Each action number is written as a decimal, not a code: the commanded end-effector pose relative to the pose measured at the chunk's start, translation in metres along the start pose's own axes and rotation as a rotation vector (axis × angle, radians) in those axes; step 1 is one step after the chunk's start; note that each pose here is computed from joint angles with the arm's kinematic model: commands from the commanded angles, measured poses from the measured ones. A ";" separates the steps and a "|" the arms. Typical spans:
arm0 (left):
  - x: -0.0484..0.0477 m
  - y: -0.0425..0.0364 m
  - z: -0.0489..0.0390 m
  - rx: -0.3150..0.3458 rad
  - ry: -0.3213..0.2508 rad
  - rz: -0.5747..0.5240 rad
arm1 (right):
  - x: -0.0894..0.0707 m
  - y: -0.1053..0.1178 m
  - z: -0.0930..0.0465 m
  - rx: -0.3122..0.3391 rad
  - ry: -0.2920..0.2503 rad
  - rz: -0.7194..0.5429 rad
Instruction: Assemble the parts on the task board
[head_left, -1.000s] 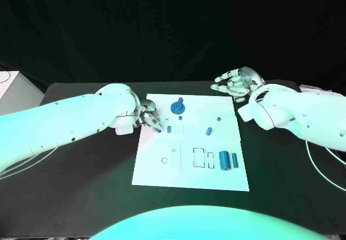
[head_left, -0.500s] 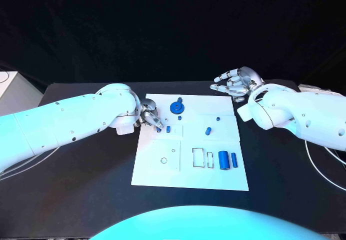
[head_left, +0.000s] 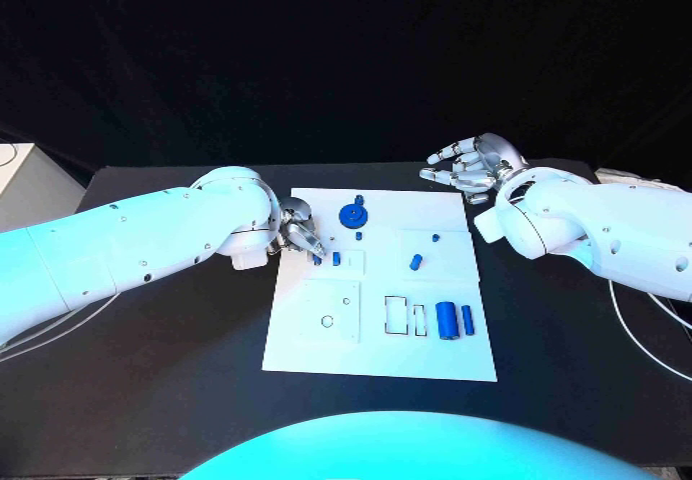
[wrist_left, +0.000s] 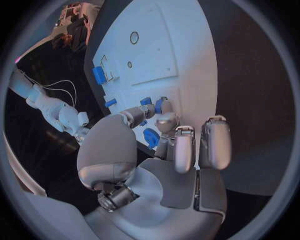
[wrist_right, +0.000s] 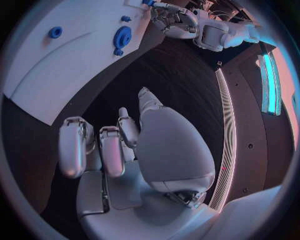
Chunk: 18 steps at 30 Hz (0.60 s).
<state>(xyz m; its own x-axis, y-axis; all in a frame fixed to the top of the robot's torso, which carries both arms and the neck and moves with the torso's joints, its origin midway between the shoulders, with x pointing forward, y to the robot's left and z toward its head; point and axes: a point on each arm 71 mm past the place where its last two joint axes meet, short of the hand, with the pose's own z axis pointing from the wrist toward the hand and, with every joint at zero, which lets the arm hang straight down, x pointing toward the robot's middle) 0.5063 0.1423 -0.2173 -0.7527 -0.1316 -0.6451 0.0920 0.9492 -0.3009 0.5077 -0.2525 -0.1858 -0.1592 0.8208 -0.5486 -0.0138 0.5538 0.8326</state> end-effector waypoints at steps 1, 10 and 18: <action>0.0041 -0.0004 0.0009 -0.002 0.030 0.006 | 0.001 0.001 0.000 -0.014 0.016 -0.004; 0.0041 0.0019 0.0005 -0.011 0.028 0.016 | 0.001 0.001 0.000 -0.014 0.017 -0.004; 0.0039 0.0027 0.0004 -0.013 0.022 0.016 | 0.001 0.001 0.000 -0.014 0.016 -0.004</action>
<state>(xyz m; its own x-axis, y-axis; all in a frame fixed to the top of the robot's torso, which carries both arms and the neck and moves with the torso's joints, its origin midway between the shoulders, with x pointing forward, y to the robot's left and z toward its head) 0.5059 0.1456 -0.2186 -0.7564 -0.1266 -0.6418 0.0873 0.9528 -0.2908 0.5077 -0.2526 -0.1860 -0.1599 0.8207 -0.5486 -0.0133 0.5539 0.8325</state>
